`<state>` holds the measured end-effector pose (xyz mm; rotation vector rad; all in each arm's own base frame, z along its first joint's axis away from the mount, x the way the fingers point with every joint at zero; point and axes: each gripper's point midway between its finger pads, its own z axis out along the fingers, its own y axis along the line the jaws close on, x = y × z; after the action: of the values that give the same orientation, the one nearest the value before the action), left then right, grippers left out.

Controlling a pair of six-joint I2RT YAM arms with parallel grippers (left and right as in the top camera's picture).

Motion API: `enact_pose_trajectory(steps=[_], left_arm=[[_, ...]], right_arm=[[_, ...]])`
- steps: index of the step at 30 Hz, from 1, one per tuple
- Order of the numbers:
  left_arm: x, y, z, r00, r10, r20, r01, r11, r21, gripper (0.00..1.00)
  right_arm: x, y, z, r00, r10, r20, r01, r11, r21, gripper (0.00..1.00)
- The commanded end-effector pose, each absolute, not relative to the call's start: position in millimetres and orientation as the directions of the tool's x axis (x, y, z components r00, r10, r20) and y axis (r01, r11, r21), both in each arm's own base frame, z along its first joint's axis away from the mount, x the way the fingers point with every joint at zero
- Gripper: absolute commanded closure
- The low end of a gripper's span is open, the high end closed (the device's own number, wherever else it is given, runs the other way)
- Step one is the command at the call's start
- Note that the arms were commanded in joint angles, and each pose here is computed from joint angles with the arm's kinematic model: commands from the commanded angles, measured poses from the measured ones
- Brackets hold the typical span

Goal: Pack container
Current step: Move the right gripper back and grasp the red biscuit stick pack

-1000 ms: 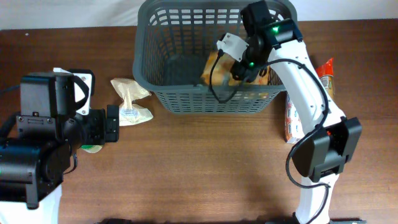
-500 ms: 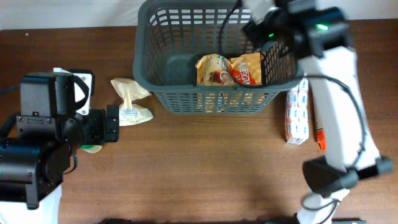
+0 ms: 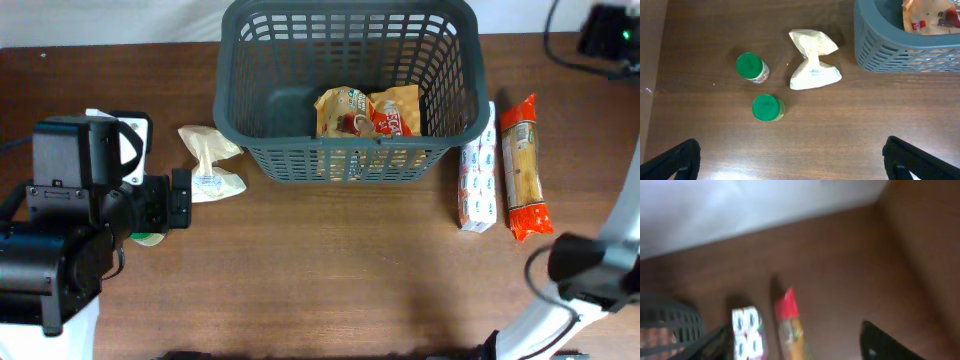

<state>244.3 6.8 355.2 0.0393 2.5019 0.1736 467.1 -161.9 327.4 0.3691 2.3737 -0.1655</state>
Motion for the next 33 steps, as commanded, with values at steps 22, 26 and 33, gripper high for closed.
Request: enact_pose_trajectory(steps=[22,26,33], left_arm=[[245,10,357,-0.803,0.061,-0.592,-0.029,0.99,0.14,0.01],[245,10,357,-0.804,0.061,-0.592,-0.029,0.99,0.14,0.01],[245,10,357,-0.803,0.061,-0.592,-0.029,0.99,0.14,0.01]], right_arm=[[412,-156,23,-0.91,0.41,-0.064,0.405,0.911,0.08,0.34],[403,-151,6,-0.911,0.41,-0.042,0.405,0.91,0.083,0.34],[398,-150,0,-0.91,0.412,-0.031,0.409,0.909,0.084,0.96]])
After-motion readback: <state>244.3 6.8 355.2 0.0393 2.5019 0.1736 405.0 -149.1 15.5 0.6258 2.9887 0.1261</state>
